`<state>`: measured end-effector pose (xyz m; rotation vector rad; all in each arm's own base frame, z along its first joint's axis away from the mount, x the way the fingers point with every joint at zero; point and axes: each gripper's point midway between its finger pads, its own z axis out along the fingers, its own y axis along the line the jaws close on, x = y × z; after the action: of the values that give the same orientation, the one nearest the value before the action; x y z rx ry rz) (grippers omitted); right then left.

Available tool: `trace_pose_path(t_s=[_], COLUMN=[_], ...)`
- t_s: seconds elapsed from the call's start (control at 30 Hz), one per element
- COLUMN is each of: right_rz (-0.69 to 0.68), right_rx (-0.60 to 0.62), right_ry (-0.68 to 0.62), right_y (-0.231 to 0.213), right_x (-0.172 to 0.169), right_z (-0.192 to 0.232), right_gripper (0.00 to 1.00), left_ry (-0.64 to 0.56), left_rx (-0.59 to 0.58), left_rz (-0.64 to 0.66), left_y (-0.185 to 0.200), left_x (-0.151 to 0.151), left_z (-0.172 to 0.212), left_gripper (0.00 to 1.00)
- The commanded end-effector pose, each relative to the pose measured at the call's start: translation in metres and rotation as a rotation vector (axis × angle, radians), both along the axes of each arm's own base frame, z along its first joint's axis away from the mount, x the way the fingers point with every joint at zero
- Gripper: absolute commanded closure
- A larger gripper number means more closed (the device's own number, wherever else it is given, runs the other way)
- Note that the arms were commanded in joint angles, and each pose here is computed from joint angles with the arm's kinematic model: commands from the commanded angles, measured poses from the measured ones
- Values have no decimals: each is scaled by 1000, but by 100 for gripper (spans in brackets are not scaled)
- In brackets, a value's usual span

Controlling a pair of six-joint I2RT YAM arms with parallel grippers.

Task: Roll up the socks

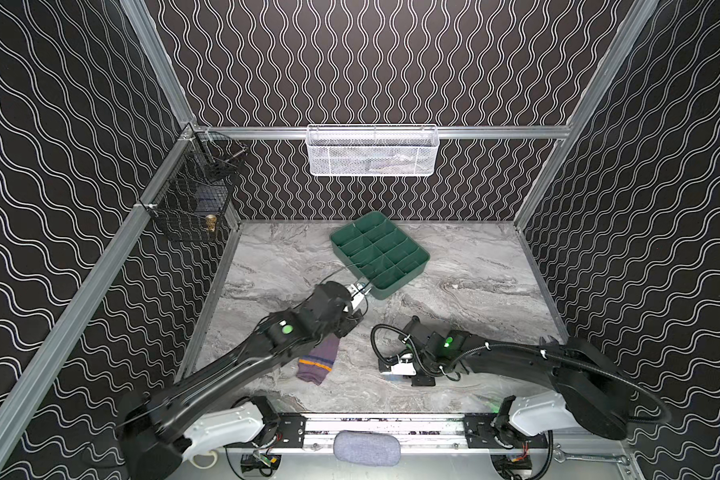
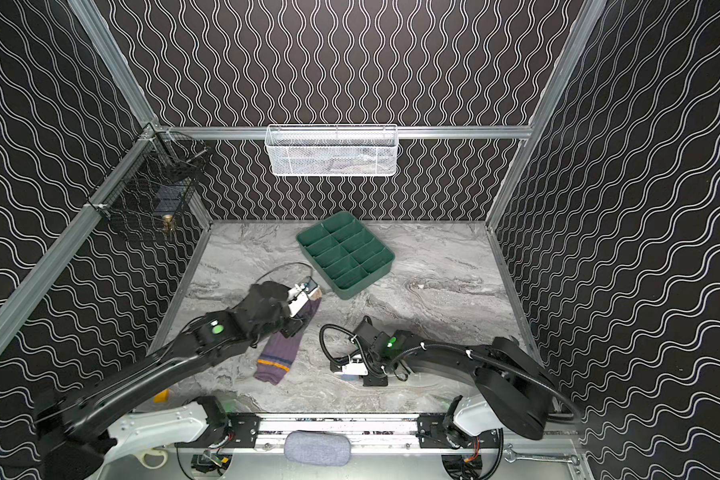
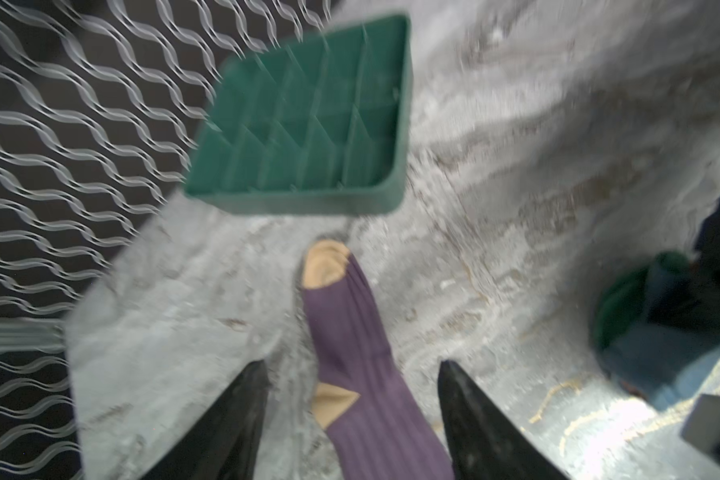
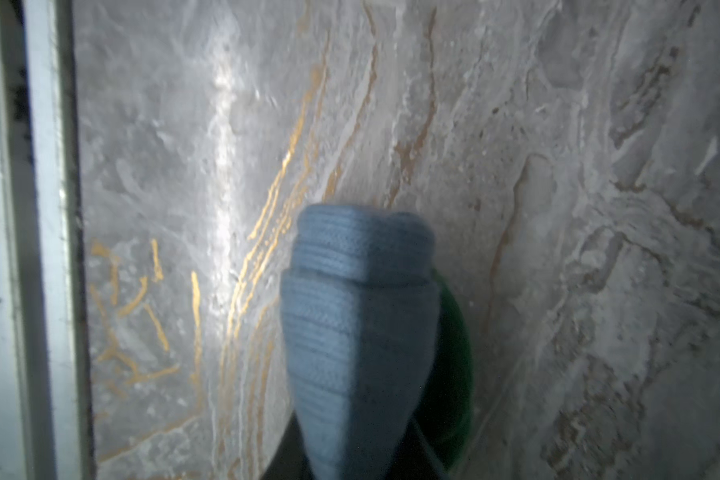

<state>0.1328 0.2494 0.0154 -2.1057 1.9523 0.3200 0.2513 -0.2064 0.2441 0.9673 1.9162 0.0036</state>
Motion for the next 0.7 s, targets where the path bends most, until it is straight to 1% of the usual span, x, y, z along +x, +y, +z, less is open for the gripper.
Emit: trace_pose_path(t_s=[0.0,0.1,0.13,0.2,0.23,0.27,0.3,0.37,0.43,0.5,0.57,0.63,0.67], right_rz=[-37,-67,-80,-103,-122,-147,-171,-211,-232,-244,-251,-248,-245], right_rx=[-180,-192,-203,-223,-238,-258,-272,-301,-312,-310,-292,-263,-248], right_ry=[293,350,368,410,434,451,461,473,449,409,342,294,273], right_y=[-37,-35,-35,-33,-32,-32,-34,-38,-41,-46,-48,-47,-46], right_x=[-51,-47,-44,-37,-32,-27,-21,-11,0,10,23,31,35], right_z=[-18,-21,-24,-25,-26,-28,-31,-37,-43,-48,-52,-52,-52], right_gripper=[100,100,100,100,100,100,100,100,100,100,100,100,100], left_ry=[-169,-255,-264,-243,-222,-193,-161,-76,-17,-21,-27,7,17], left_rx=[-33,-49,-52,-29,-19,-3,20,91,170,281,379,417,423], left_rz=[-152,-362,-464,-682,-745,-776,-795,-813,-814,-790,-777,-784,-759], left_y=[-3,-8,-13,-22,-26,-29,-31,-37,-43,-51,-62,-74,-80], left_x=[-14,-48,-65,-99,-108,-111,-111,-106,-103,-100,-103,-112,-111], left_z=[47,78,83,82,79,73,65,36,4,-30,-66,-92,-103], left_gripper=[30,29,26,24,22,21,22,22,23,23,22,21,22])
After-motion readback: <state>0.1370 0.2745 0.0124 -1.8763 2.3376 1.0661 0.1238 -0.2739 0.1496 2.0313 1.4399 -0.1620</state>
